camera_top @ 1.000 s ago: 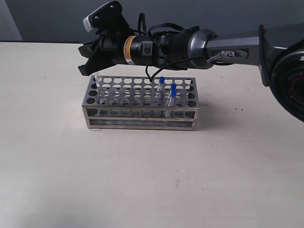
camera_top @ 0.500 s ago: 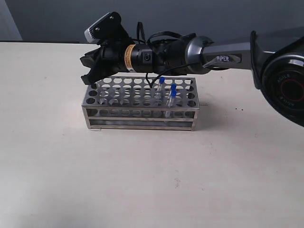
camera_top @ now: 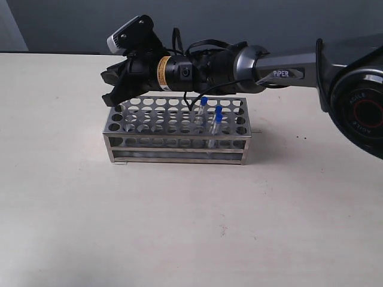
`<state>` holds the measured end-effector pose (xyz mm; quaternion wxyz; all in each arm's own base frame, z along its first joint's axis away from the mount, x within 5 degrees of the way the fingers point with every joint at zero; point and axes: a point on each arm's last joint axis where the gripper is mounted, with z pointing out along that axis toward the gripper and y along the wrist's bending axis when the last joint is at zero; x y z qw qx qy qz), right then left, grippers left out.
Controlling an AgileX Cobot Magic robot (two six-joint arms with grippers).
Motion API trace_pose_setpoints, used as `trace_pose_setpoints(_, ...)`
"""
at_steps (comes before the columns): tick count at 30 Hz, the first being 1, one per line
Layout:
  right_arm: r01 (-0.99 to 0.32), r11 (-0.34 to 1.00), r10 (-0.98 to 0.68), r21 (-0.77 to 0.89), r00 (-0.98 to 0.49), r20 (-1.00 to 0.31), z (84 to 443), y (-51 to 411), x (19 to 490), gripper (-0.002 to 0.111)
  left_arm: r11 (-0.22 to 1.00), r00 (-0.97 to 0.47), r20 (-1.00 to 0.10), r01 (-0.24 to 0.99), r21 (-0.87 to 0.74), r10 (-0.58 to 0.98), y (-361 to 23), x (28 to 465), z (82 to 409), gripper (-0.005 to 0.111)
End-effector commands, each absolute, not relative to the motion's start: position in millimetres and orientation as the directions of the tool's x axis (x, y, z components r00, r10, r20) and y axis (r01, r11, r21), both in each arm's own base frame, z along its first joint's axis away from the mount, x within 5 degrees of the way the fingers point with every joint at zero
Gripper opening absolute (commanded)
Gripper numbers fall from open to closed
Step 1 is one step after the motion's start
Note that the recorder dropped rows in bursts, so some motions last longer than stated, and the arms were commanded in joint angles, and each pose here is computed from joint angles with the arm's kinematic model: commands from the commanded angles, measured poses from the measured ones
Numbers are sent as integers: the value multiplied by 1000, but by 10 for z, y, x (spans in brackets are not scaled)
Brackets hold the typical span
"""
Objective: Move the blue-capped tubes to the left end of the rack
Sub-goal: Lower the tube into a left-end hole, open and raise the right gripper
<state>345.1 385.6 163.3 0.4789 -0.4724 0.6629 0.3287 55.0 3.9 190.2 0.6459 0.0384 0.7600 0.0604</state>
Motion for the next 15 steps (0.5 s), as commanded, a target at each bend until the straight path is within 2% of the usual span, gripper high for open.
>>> trace_pose_setpoints(1, -955, 296, -303, -12, -82, -949, 1625, 3883, 3416, 18, 991, -151, -980, -12, 136, 132, 33, 554, 1918, 0)
trace_pose_setpoints(15, -958, 287, -334, 0, -100, -937, 1594, 3876, 3402, 19, 991, -151, -980, -12, 136, 132, 33, 554, 1918, 0)
